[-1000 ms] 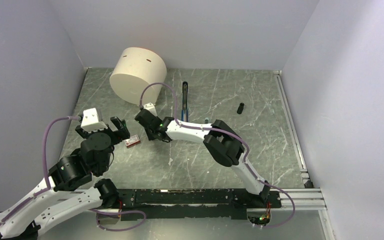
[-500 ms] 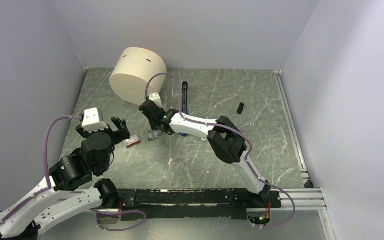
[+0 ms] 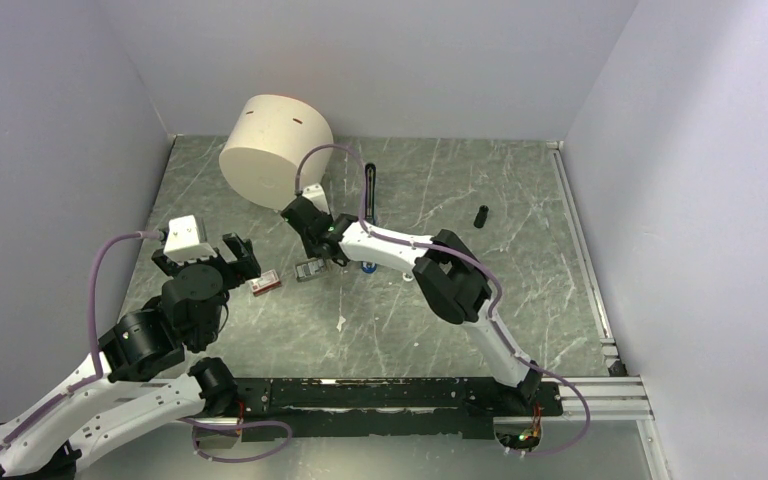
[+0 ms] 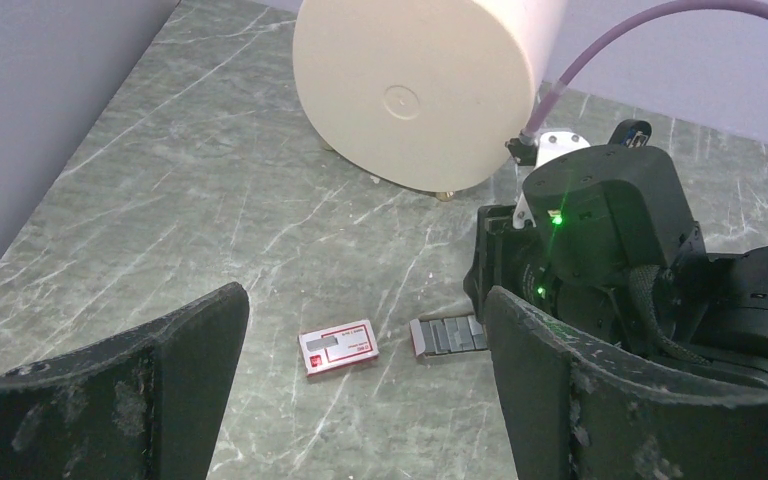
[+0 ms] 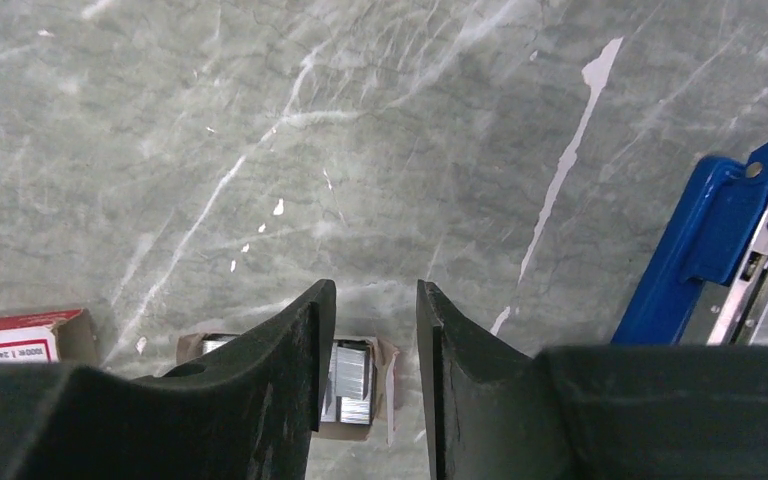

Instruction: Load the staples into the stapler

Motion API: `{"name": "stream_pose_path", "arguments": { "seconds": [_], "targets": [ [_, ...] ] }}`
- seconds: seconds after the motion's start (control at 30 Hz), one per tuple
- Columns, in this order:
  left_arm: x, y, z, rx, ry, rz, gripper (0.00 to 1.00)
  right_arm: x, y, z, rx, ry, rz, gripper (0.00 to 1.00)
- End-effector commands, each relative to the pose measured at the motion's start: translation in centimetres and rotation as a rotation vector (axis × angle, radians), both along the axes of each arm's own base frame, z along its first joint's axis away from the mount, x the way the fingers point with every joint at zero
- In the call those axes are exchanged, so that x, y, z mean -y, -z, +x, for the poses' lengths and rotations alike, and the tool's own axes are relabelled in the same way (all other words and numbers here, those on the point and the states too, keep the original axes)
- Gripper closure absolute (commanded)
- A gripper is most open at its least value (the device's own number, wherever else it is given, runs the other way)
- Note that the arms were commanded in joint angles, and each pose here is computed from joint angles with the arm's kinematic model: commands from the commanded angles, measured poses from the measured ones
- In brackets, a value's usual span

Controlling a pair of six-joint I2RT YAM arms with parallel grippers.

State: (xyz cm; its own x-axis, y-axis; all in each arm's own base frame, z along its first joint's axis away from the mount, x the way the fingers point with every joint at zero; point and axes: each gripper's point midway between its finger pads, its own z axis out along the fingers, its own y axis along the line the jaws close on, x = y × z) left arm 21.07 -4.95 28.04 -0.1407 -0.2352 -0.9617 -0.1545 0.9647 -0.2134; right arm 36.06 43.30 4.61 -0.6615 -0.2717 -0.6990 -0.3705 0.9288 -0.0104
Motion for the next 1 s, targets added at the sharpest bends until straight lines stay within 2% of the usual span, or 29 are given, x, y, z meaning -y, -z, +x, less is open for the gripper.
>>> {"name": "stream_pose_path", "arguments": {
  "seconds": [0.0, 0.27, 0.57, 0.97],
  "targets": [
    [0.2, -0.9, 0.1, 0.019, 0.006, -0.016, 0.08, -0.2, 0.7, -0.3, -0.031, -0.020, -0.003, 0.61],
    [0.2, -0.7, 0.1, 0.013, 0.005, -0.010, 0.07, -0.5, -1.2, -1.8, -0.044, -0.067, 0.043, 0.53],
    [0.3, -0.6, 0.2, 0.010, 0.006, -0.007, 0.07, -0.4, -2.2, -2.8, -0.015, -0.080, 0.022, 0.63],
    [0.3, -0.6, 0.2, 0.009, 0.006, -0.002, 0.07, 0.0, 0.1, -4.7, -0.113, -0.093, -0.008, 0.57]
  ]
}}
